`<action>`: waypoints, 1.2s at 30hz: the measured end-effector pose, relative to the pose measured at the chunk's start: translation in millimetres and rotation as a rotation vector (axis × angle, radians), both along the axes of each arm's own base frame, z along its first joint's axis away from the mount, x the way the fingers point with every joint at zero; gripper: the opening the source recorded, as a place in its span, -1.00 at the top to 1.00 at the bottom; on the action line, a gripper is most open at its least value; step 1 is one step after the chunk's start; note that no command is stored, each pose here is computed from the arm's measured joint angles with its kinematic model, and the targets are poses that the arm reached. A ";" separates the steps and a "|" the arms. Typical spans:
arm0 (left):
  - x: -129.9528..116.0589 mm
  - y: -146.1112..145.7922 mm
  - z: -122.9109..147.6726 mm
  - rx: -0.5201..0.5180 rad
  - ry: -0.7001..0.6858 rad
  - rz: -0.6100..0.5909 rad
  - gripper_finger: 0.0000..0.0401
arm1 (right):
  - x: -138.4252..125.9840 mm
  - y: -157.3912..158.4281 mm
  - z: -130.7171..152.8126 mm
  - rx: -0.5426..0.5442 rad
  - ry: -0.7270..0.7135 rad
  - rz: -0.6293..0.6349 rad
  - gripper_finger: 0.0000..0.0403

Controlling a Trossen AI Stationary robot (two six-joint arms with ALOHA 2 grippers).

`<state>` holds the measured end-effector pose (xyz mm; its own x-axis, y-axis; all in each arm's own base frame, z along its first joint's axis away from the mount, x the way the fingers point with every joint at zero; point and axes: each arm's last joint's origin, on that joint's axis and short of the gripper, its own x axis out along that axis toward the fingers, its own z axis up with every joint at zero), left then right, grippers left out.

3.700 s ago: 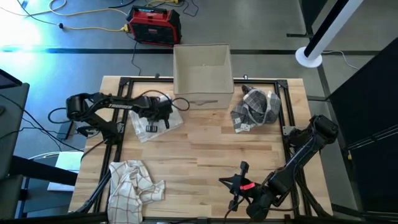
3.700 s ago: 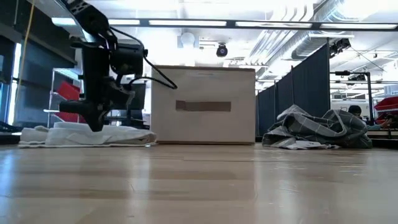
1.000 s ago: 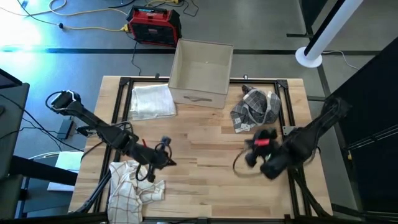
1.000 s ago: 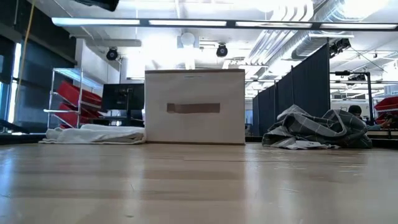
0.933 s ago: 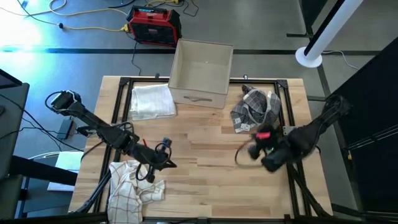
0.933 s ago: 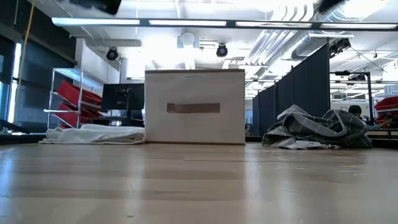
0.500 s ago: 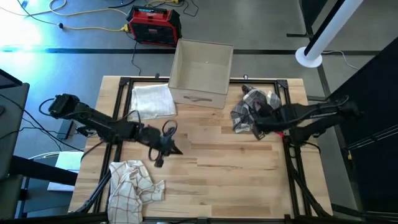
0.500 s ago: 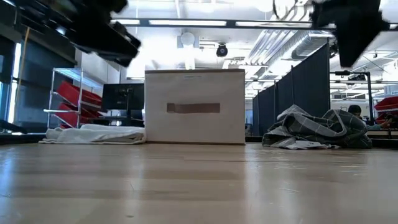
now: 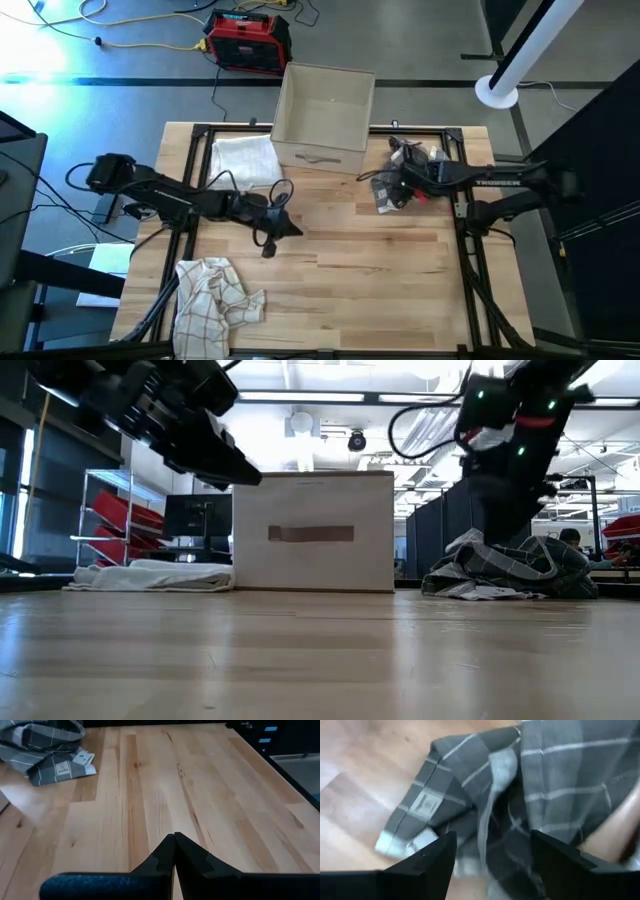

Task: Fold towel
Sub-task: Fold the gray towel

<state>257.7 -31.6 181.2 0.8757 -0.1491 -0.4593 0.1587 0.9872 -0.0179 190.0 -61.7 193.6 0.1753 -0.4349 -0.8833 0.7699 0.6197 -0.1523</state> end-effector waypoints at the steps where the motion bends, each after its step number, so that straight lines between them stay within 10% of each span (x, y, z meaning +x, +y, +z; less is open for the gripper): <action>1: 1.3 -0.2 -2.2 0.000 0.003 0.000 1.00 | 0.9 -3.2 -3.5 -0.004 0.000 0.000 -0.12; 9: 6.1 -0.6 -19.5 -0.043 0.084 0.034 1.00 | 6.3 -15.4 -15.4 0.026 0.013 -0.008 0.91; 16: 5.7 -3.5 -22.1 -0.092 0.110 0.055 1.00 | 26.5 1.9 18.9 0.135 -0.087 0.076 0.99; 27: 3.0 -6.6 -25.7 -0.069 0.151 0.036 1.00 | 49.8 96.3 165.4 0.227 -0.413 0.354 1.00; 36: 3.5 -5.7 -25.2 -0.001 0.132 0.030 1.00 | 50.3 139.2 235.1 -0.007 -0.778 0.527 1.00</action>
